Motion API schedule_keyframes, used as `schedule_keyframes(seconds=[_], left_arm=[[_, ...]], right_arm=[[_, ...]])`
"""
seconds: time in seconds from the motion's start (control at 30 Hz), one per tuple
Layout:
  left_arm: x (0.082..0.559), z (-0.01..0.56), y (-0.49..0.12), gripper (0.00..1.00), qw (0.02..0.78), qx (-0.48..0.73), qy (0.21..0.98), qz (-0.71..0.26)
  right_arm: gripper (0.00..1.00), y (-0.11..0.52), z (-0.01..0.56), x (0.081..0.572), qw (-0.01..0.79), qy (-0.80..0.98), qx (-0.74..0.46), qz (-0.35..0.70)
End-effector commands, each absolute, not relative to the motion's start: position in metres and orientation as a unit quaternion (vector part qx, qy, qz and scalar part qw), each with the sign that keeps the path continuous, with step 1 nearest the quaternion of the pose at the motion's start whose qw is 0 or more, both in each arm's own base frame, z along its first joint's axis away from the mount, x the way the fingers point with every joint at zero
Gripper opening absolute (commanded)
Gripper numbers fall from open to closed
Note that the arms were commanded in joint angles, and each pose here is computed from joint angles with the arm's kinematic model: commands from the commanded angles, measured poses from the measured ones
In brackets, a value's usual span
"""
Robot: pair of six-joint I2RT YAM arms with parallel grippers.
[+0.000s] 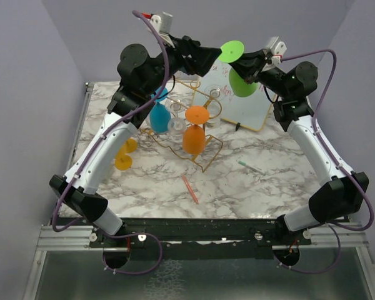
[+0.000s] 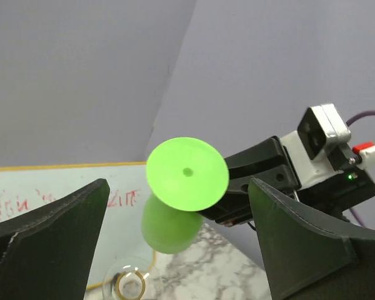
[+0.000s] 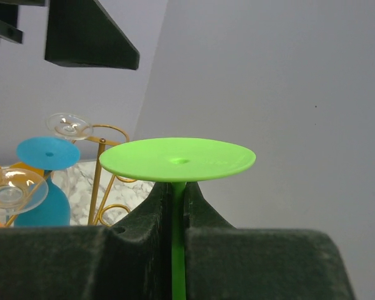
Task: Place the wine glass upside down on the wine glass rack
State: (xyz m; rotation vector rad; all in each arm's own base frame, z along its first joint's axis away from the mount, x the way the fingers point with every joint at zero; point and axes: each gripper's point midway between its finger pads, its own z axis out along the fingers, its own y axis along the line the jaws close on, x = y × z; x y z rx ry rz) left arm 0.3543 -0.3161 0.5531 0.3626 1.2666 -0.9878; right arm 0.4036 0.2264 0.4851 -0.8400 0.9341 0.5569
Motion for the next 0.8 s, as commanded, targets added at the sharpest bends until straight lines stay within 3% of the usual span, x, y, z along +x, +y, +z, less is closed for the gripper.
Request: schedule_keyframes(seconds=[0.0,0.4,0.77], left_arm=[[0.348,0.547,-0.308,0.93,0.553,0.106,0.581,-0.588],[0.346,0.521,-0.329,0.71,0.432,0.129,0.599,-0.662],[0.342,0.53,-0.334,0.16,0.4,0.148,0.574,-0.699]], right_arm=[[0.01,0.23,0.503,0.377,0.791,0.365,-0.415,0.262],[0.01,0.242,0.5,0.355,0.77,0.321,-0.467,0.292],[0.01,0.25,0.491,0.35,0.748,0.314,-0.495,0.312]])
